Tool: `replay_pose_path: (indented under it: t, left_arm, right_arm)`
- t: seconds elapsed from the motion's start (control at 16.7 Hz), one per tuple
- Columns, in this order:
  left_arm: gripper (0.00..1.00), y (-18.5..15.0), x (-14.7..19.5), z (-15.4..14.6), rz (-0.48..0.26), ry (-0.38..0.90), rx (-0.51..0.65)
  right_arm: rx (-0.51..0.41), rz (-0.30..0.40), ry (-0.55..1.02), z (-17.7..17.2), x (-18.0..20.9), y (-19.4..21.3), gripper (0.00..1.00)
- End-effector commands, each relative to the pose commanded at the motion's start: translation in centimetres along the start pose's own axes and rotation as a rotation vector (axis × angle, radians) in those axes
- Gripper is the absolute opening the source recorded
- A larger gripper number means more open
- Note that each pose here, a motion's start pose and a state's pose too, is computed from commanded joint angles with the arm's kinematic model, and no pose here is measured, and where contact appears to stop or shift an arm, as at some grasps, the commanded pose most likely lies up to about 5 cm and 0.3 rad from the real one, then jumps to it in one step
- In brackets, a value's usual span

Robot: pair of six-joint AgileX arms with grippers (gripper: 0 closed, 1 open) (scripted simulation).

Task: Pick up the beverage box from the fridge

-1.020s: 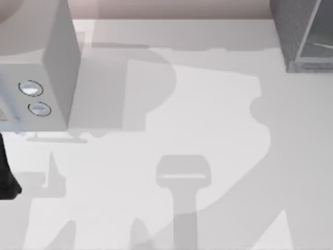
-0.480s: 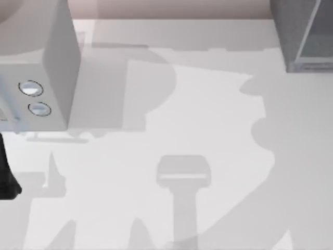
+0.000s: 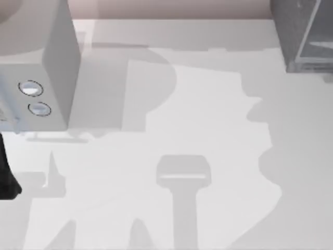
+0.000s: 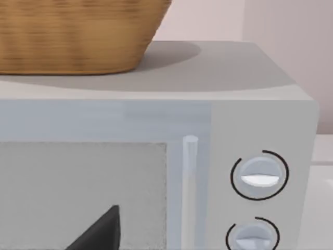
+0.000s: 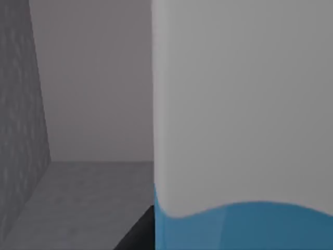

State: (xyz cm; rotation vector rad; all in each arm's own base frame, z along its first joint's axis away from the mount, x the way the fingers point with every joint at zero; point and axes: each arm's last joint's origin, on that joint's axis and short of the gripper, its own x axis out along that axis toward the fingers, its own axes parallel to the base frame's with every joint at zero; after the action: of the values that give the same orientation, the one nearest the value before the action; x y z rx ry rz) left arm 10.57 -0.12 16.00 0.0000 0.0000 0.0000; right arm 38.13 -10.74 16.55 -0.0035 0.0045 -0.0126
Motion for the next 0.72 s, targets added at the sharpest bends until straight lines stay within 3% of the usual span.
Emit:
replay_pose_path:
  t: [0.42,0.72]
  left_arm:
    - [1.00,0.0,0.0,0.0,0.000,0.000,0.000]
    - [1.00,0.0,0.0,0.0,0.000,0.000,0.000]
  right_arm:
    - [-0.002,0.006,0.007,1.5,-1.1,1.1,0.00]
    - [-0.014,0.001,-0.007,6.4,-6.5,4.0,0.00]
